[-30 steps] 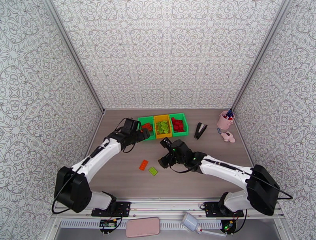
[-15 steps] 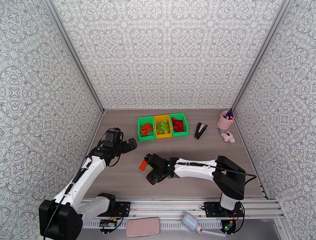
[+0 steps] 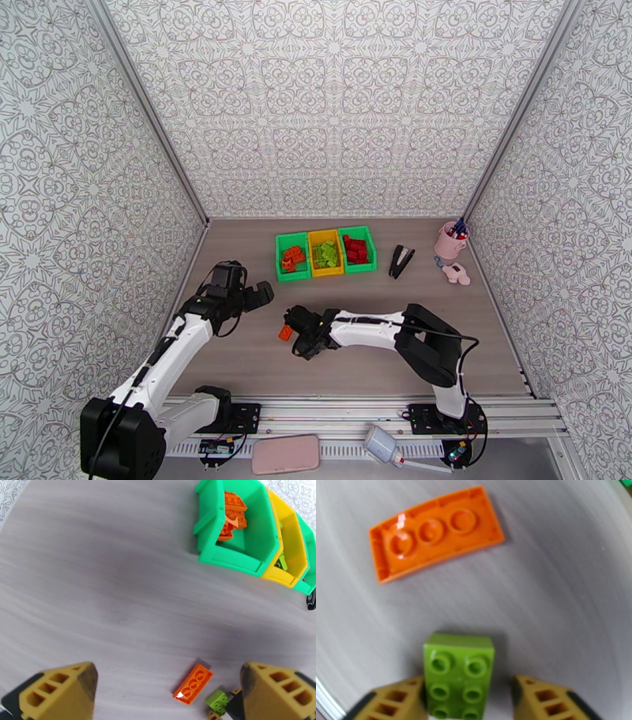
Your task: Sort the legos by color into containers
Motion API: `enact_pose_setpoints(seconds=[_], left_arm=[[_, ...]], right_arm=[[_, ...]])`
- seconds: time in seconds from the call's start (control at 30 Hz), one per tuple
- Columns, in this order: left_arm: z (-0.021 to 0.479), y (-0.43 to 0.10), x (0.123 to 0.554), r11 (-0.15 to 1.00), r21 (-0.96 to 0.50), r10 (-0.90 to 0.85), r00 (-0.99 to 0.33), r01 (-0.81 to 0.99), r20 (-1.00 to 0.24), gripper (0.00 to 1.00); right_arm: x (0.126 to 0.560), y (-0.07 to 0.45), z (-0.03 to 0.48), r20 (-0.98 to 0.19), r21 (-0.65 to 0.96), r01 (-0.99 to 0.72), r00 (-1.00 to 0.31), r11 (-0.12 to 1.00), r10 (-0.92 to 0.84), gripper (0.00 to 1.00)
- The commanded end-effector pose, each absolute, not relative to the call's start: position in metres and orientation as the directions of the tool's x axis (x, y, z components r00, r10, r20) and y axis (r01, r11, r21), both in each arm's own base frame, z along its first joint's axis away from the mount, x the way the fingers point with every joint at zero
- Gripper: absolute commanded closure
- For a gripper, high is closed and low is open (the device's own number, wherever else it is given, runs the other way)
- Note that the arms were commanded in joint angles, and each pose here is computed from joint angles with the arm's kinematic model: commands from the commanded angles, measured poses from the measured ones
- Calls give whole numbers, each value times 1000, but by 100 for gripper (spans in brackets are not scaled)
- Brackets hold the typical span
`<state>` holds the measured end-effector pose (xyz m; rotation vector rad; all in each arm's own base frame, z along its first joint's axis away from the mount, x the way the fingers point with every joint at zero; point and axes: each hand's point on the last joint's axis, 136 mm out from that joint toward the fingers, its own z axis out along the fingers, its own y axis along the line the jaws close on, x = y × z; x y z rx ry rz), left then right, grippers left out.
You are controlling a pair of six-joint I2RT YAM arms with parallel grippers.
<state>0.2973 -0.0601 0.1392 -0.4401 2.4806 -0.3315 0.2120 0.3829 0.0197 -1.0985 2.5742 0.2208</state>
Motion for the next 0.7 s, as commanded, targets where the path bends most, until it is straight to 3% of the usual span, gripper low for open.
enact_pose_setpoints(seconds=[0.0,0.17,0.47,0.67], left_arm=[[136,-57,297,917,-314,-384,-763,-247,-521,0],[135,-64,296,942,-254,-326,-766,-218,-554,0],[138,-95,292,976,-199,-197,-751,-89,-631,0],[133,-111,283,978,-202,-166,-767,-49,-620,0]], right_arm=[[218,387,28,-379,38,-737,-636,675,-672,62],[231,374,55,-449,40,-715,-637,698,-627,81],[330,326,147,-710,8,-548,-592,837,-381,85],[415,308,186,-793,-1,-447,-545,895,-273,91]])
